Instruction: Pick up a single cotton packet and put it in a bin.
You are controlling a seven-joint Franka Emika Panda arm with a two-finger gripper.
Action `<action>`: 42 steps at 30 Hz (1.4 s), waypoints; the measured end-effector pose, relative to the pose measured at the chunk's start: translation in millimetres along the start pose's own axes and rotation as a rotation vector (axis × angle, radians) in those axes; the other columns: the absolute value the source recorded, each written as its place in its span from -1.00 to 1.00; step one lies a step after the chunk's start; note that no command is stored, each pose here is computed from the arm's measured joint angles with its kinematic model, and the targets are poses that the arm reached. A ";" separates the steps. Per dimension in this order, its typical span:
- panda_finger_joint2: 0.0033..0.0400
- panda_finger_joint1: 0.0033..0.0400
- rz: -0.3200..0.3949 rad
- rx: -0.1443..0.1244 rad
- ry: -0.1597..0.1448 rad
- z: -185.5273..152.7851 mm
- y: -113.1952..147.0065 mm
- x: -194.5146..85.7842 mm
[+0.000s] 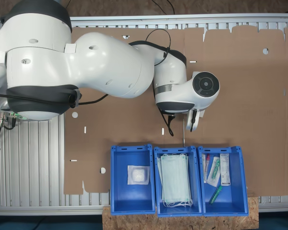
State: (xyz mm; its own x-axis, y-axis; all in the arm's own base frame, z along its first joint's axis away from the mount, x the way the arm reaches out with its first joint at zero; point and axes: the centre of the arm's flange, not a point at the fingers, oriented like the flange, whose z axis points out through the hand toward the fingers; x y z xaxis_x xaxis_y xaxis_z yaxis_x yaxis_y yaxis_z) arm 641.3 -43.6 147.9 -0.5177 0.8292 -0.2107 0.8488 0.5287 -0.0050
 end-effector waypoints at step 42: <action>-0.22 -0.22 -0.001 0.000 0.000 0.0 0.0 -0.1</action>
State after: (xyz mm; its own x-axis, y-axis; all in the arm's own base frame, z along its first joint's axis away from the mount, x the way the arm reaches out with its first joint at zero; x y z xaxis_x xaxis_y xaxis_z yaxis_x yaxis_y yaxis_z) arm 641.3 -43.7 148.0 -0.5188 0.8285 -0.2108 0.8481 0.5298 -0.0052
